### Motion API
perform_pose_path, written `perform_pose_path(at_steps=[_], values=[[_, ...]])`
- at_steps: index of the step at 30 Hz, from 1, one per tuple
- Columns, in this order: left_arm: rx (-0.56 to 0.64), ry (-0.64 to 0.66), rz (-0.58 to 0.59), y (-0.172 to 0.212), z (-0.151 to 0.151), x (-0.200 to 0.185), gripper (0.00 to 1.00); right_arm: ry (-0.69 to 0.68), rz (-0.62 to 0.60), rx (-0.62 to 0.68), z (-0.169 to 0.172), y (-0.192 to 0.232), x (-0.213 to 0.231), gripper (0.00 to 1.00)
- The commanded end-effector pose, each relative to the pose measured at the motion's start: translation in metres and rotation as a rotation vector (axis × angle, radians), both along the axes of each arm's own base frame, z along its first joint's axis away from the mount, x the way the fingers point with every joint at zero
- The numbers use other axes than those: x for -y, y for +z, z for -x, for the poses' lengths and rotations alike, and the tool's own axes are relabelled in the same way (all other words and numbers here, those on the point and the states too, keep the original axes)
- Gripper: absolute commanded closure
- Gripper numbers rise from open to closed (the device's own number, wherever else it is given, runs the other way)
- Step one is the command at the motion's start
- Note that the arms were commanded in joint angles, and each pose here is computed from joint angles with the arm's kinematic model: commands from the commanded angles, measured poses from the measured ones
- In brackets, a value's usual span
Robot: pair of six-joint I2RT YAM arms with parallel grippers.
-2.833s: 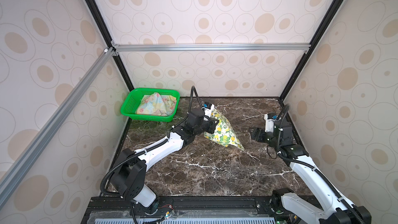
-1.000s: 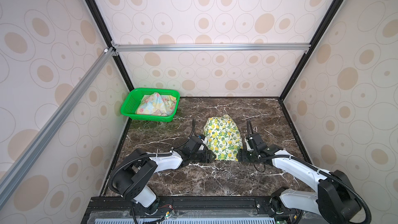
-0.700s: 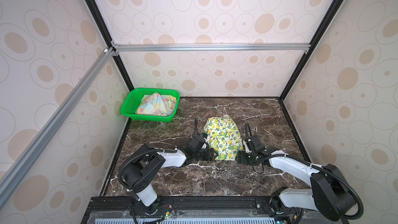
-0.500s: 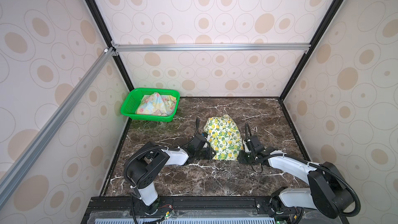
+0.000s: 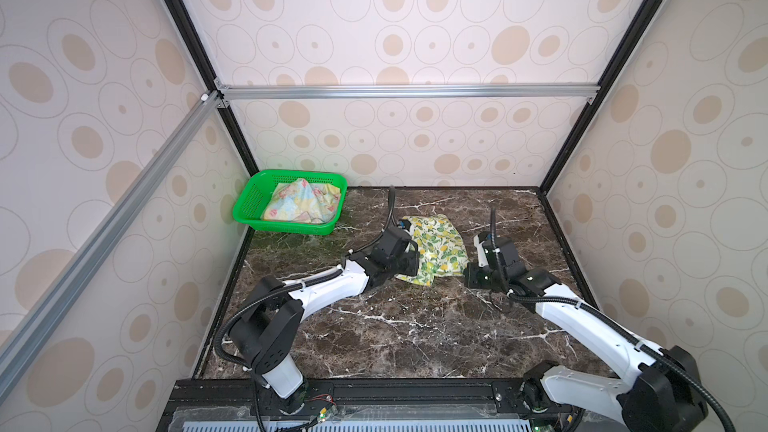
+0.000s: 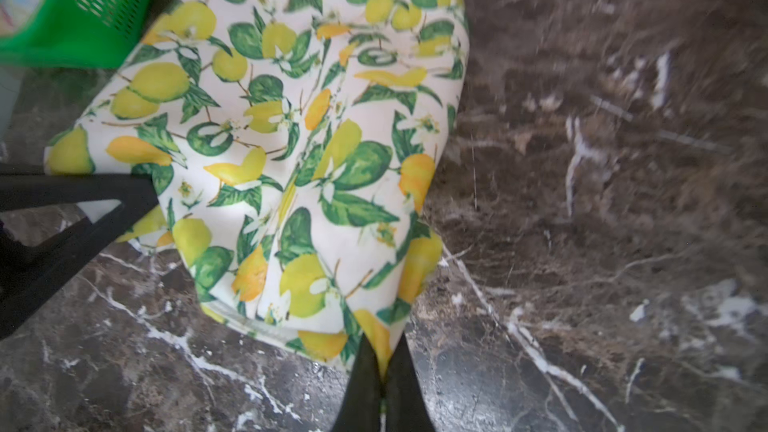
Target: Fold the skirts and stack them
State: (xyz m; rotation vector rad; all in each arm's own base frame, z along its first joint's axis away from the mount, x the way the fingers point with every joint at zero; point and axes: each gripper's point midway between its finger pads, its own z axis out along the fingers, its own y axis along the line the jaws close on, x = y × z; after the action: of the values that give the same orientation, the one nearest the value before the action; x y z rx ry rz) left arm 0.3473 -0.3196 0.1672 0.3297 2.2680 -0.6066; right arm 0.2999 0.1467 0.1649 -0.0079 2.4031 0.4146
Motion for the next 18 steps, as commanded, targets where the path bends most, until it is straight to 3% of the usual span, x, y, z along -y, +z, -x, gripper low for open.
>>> perform_pose_path(at_steps=[1,6,12,18], values=[[0.153,0.046,-0.187,0.053,-0.014,-0.030,1.00,0.003,0.067,0.076,-0.008,0.040,0.009,1.00],[0.306,0.107,-0.279,0.121,-0.026,-0.054,1.00,0.059,0.029,0.192,-0.020,0.104,-0.003,1.00],[0.404,0.130,-0.284,0.173,-0.021,-0.073,1.00,0.109,-0.018,0.265,-0.014,0.155,-0.010,1.00],[0.393,-0.018,-0.188,0.195,0.013,-0.065,1.00,0.134,-0.124,0.197,0.016,0.166,-0.015,1.00]])
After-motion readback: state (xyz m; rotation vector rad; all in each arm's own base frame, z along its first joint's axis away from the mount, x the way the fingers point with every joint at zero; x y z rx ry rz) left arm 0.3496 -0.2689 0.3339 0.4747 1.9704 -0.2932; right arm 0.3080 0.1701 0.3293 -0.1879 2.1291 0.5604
